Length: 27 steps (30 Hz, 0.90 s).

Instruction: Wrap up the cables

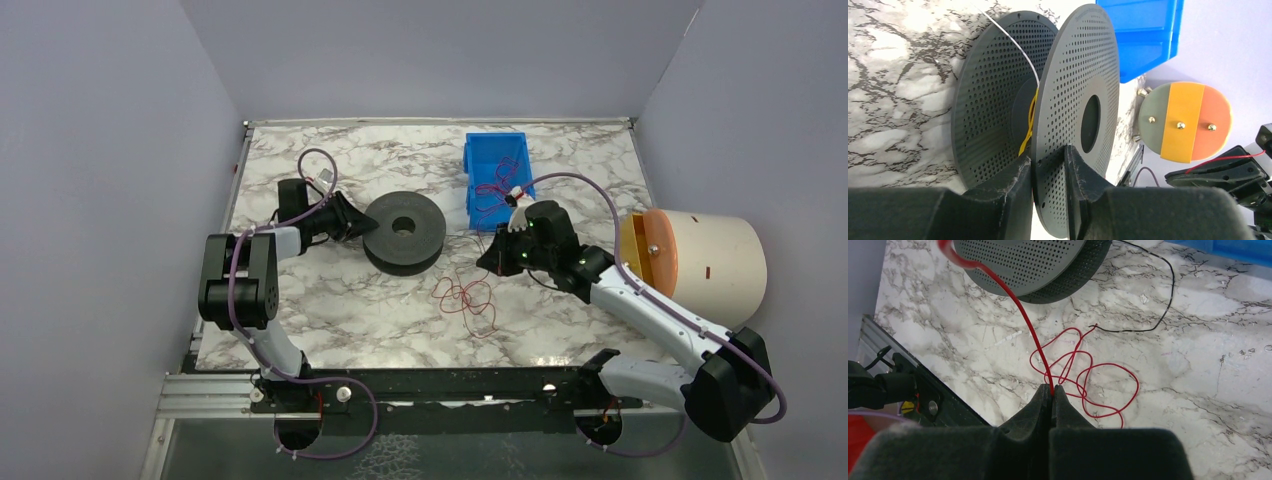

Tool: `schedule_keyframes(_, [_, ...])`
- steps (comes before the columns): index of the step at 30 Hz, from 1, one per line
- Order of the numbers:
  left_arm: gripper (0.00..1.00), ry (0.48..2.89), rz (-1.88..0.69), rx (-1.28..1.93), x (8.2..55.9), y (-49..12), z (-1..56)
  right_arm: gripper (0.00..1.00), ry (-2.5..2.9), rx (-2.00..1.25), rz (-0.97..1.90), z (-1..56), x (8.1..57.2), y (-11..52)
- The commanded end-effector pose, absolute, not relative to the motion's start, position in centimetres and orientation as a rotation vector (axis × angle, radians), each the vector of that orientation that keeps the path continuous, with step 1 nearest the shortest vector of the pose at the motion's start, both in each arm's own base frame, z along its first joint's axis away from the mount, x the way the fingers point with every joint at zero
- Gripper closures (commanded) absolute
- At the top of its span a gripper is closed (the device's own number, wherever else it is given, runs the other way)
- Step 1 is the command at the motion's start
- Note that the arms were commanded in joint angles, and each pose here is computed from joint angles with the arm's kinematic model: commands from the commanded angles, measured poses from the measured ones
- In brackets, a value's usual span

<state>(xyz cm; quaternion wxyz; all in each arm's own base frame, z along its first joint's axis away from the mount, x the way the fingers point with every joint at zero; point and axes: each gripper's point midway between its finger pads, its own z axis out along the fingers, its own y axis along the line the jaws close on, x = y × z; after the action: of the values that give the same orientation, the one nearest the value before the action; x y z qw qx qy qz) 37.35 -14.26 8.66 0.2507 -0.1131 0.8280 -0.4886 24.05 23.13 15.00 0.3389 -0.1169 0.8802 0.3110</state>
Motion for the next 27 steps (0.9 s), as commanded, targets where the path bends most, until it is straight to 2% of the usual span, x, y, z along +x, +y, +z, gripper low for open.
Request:
schedule_keyframes(1, [0.81, 2.171, -1.336, -0.181, 37.0, -15.1, 11.5, 0.99, 2.279, -0.302, 0.833, 15.3, 23.7, 23.1])
schedule_keyframes(9, [1.0, 2.097, -1.32, -0.096, 36.5, -15.5, 14.6, 0.99, 2.273, -0.276, 0.799, 16.1, 23.6, 22.3])
schedule_keyframes(14, [1.0, 2.05, -1.245, -0.063, 36.3, -15.3, 16.6, 0.99, 2.257, -0.264, 0.764, 17.2, 23.5, 21.5])
schedule_keyframes(27, [1.0, 1.992, -0.805, 0.079, 34.8, -15.0, 21.8, 0.99, 2.232, -0.222, 0.681, 18.6, 23.5, 19.8])
